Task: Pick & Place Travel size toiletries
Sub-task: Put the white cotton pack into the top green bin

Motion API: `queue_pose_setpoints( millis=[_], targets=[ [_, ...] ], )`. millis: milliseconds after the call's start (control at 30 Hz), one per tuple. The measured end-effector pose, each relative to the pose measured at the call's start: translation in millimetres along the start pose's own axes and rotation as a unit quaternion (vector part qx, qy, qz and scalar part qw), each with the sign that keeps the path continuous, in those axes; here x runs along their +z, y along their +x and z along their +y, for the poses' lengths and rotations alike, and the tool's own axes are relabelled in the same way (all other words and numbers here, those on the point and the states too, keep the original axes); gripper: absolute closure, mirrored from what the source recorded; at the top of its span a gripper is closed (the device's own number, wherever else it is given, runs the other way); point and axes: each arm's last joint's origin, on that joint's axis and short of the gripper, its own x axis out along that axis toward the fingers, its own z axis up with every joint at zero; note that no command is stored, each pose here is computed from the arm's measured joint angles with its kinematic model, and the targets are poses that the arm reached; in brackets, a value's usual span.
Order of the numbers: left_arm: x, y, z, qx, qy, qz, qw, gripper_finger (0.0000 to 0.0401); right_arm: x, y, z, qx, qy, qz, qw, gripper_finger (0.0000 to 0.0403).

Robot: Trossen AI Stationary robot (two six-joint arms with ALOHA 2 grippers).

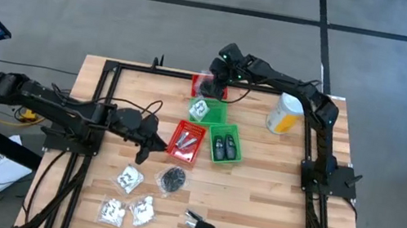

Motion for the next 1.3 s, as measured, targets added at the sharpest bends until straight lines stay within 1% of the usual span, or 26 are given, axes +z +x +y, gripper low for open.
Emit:
queue_pose_setpoints(
  millis=[100, 233, 300, 467, 600, 733, 800, 967, 1100, 1200, 1300],
  targets=[
    [-2.2, 0.0, -2.9, -0.005, -0.005, 0.007, 1.000, 0.0334, 0.2, -1.7, 0.0, -0.008, 0.006, 0.004, 1.000, 0.0277],
    [-7.5, -0.2, -8.4, -0.012, -0.014, 0.026, 0.999, 0.0334, 10.3, -19.9, 5.1, 0.015, 0.024, -0.029, 0.999, 0.0232],
    [-12.5, -0.5, -11.6, -0.014, -0.021, 0.046, 0.999, 0.0334, 14.8, -26.6, 11.8, 0.037, 0.019, -0.040, 0.998, 0.0215],
    [-26.9, -2.9, -22.2, -0.019, -0.052, 0.100, 0.993, 0.0334, 18.0, -27.6, 35.0, 0.063, 0.001, -0.026, 0.998, 0.0187],
    [-38.5, -6.0, -31.8, -0.019, -0.088, 0.140, 0.986, 0.0334, 20.0, -28.4, 52.6, 0.079, -0.013, -0.014, 0.997, 0.0178],
    [-49.9, -10.2, -39.9, -0.006, -0.127, 0.173, 0.977, 0.0334, 23.1, -28.9, 71.0, 0.094, -0.028, -0.009, 0.995, 0.0178],
    [-57.1, -13.2, -41.9, 0.012, -0.156, 0.199, 0.967, 0.0334, 23.8, -29.2, 79.8, 0.101, -0.030, -0.004, 0.994, 0.0180],
    [-71.9, -20.7, -42.9, 0.062, -0.206, 0.251, 0.944, 0.0334, 23.9, -30.7, 100.7, 0.120, -0.044, 0.013, 0.992, 0.0184],
    [-78.1, -24.5, -43.7, 0.088, -0.241, 0.269, 0.928, 0.0334, 25.6, -31.7, 112.8, 0.128, -0.056, 0.013, 0.990, 0.0184],
    [-80.6, -26.2, -45.4, 0.096, -0.256, 0.275, 0.922, 0.0328, 25.8, -32.3, 117.8, 0.132, -0.060, 0.015, 0.989, 0.0184],
    [-84.0, -25.9, -46.2, 0.107, -0.259, 0.285, 0.917, 0.0315, 25.7, -32.7, 121.2, 0.135, -0.063, 0.017, 0.989, 0.0186]
  ],
)
